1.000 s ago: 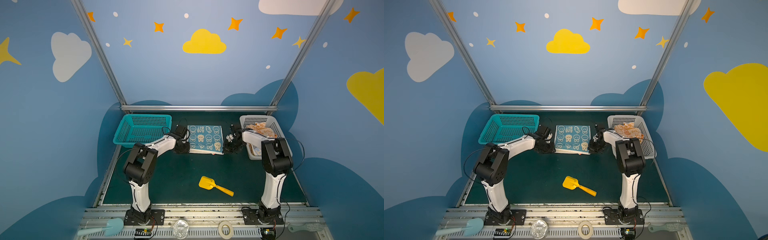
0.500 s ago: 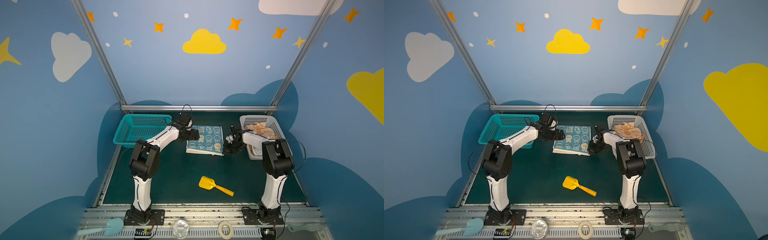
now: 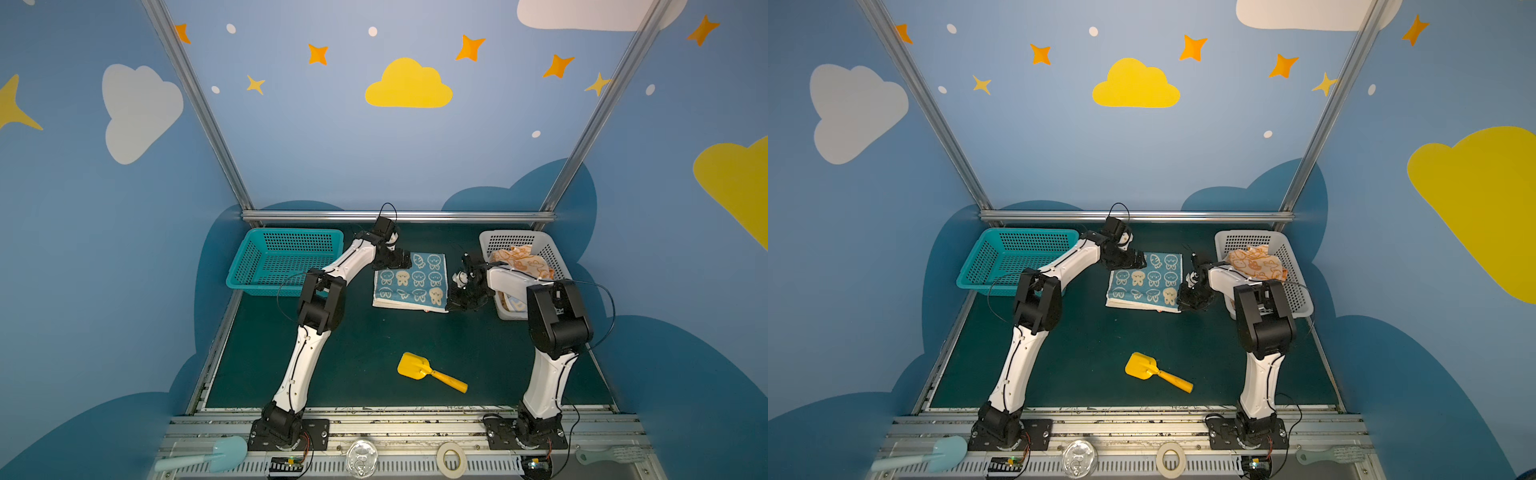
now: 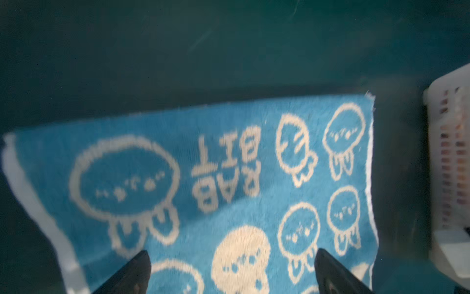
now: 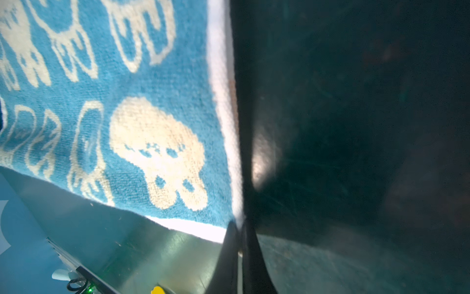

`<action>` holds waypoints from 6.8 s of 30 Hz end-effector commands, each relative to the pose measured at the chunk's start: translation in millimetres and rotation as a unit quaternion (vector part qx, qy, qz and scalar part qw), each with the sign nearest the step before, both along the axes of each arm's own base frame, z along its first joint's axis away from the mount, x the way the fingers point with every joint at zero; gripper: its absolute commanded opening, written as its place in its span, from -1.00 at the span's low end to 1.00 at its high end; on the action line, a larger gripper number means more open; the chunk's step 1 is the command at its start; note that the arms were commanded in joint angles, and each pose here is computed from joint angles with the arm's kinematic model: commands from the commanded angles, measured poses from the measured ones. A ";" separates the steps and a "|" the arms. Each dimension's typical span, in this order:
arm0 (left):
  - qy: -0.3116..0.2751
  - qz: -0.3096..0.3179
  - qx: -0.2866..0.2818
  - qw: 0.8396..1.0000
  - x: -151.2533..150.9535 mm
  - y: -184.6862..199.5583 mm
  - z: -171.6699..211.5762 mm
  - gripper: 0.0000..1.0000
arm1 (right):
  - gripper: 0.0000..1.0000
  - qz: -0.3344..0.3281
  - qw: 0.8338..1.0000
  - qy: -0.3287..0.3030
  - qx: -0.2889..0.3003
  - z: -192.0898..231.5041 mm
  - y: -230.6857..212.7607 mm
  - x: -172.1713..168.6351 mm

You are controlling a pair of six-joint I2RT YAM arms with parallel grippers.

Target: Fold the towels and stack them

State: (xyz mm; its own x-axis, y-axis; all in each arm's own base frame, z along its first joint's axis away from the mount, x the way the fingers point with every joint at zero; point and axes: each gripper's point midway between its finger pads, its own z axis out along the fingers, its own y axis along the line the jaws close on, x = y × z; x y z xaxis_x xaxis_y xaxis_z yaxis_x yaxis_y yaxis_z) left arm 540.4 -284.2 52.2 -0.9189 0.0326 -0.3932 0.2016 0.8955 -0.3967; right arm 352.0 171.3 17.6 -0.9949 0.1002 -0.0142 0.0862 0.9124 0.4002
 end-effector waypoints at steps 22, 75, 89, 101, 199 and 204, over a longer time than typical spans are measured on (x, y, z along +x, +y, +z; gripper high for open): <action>0.016 -0.010 -0.016 1.000 17.3 -2.0 -18.5 0.99 | -1.00 -0.028 0.997 0.065 -0.029 -6.1 -42.8 -32.9; 0.054 0.021 -0.183 0.981 -174.5 -1.4 56.6 0.99 | 0.71 0.099 0.970 -0.040 0.220 44.8 176.9 127.2; 0.039 -0.018 -0.226 0.973 -157.4 -46.7 66.8 0.99 | 0.71 0.099 0.966 -0.064 0.229 75.0 166.9 126.1; 0.107 0.009 -0.192 0.976 -177.9 -32.3 -13.7 0.99 | 0.71 0.083 0.972 -0.037 0.219 39.0 150.1 133.8; -0.056 0.018 0.047 0.997 -72.2 66.6 82.3 0.99 | 0.74 0.049 0.997 -0.039 0.035 77.8 20.8 115.7; -0.092 0.023 0.092 0.991 -45.9 74.8 86.6 0.99 | 0.67 0.081 0.996 -0.040 0.002 57.2 25.7 123.7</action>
